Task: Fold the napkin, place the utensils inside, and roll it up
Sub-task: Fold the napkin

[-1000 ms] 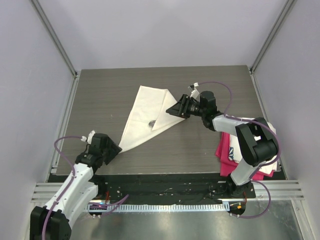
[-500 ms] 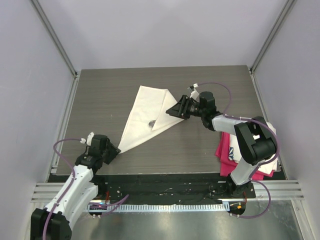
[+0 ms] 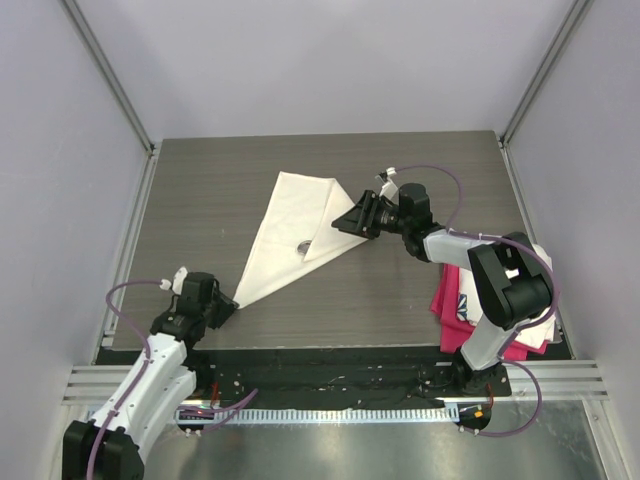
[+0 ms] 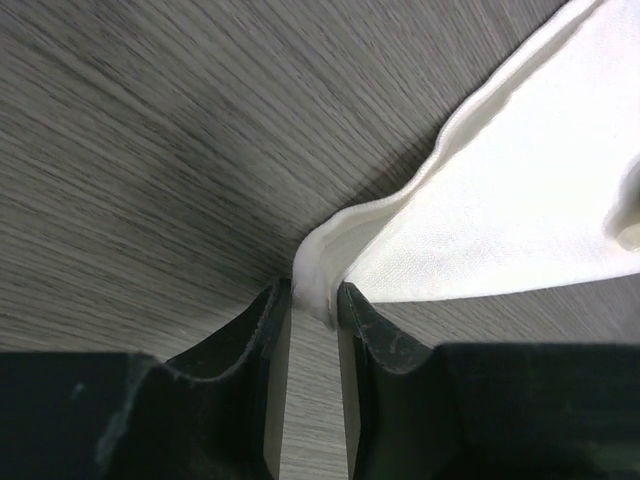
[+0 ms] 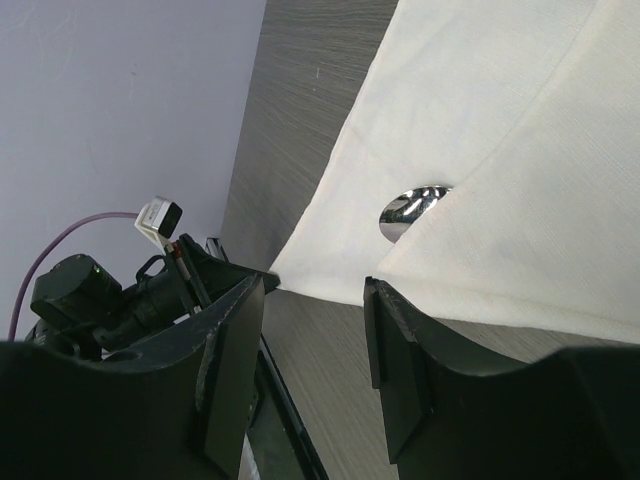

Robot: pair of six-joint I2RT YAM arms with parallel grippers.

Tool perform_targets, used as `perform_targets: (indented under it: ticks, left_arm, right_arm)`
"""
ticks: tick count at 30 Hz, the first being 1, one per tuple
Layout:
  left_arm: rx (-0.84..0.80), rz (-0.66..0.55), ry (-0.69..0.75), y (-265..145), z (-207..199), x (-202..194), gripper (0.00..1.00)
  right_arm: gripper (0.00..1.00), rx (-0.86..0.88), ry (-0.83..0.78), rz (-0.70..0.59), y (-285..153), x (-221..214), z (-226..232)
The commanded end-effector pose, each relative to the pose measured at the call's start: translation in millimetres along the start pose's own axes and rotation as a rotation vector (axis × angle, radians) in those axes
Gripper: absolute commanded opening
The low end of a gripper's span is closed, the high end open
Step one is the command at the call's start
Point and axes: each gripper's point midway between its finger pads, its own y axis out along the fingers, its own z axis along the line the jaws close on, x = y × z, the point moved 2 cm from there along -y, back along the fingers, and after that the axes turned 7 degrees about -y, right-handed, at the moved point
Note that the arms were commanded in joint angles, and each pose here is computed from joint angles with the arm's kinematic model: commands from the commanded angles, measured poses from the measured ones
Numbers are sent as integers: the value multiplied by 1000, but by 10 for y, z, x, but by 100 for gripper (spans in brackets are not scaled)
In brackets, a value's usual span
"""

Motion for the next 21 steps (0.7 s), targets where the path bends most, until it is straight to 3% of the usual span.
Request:
perform_targets:
  ticks: [1,5,8,9,14,21]
  left_arm:
    - [27,-14,-8,46,94,0,27]
    - [14,-8,3,48,71,-6,31]
    - [-1,-29,31,-16,-2,63,55]
    - [-5,-39,37,-46,-30,94,70]
    - [-28,-125,81,-335,-217,341,100]
    - [-11,-268,154,-793,-570,867,100]
  right_arm:
    - [53,34,-38,-23,8,86,73]
    - [53,32,-46,-17,6,82,72]
    - [52,18,-85,8,17,54,100]
    - [52,19,-106,17,30,35,158]
    - [52,-31,-217,58,105,-28,276]
    - [53,-12,-397,106,291,-288,686]
